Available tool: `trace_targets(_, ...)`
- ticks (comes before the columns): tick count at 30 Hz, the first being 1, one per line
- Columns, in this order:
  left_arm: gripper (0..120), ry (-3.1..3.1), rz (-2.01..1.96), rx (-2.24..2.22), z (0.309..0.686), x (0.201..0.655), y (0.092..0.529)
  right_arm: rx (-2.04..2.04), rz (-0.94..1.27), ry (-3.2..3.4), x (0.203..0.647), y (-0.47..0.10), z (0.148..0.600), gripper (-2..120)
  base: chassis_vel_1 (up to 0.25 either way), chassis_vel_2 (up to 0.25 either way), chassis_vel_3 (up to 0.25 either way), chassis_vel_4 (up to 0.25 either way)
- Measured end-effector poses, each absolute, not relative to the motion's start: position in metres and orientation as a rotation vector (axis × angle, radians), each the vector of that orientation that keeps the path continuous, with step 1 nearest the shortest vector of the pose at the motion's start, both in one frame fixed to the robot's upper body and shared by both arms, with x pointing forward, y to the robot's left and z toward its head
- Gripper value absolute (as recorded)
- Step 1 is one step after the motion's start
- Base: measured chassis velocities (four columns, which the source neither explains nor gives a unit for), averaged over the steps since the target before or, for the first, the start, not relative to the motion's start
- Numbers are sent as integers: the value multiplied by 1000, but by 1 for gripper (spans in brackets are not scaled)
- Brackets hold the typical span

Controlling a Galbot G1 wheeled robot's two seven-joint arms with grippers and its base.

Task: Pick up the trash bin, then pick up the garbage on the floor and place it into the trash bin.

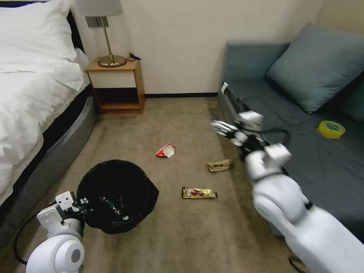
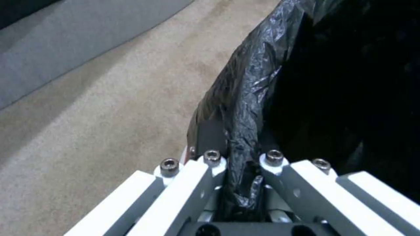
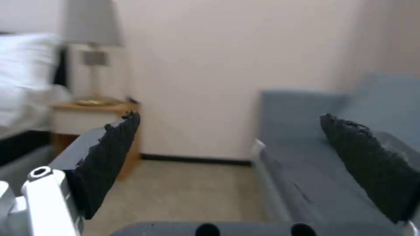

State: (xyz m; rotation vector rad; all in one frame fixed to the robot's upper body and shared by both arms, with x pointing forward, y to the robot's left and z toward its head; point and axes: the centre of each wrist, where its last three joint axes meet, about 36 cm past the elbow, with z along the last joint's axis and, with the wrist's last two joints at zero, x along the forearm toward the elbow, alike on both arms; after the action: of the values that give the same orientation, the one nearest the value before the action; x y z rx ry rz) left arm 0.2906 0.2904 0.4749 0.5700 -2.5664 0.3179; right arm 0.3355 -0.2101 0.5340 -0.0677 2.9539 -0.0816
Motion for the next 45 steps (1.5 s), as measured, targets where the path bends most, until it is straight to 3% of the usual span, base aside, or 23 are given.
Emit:
trace_targets(7, 3, -2571, 314, 584, 475, 290, 296, 95, -52, 3015, 283, -193, 505, 100, 0, 0, 0, 0)
trace_targets(16, 3, -2575, 325, 585, 475, 288, 298, 89, -8, 3040, 262, -177, 485, 100, 0, 0, 0, 0)
trace_targets(45, 3, -2558, 337, 585, 465, 297, 300, -22, -102, 3015, 291, -185, 463, 100, -88, 91, 85, -91)
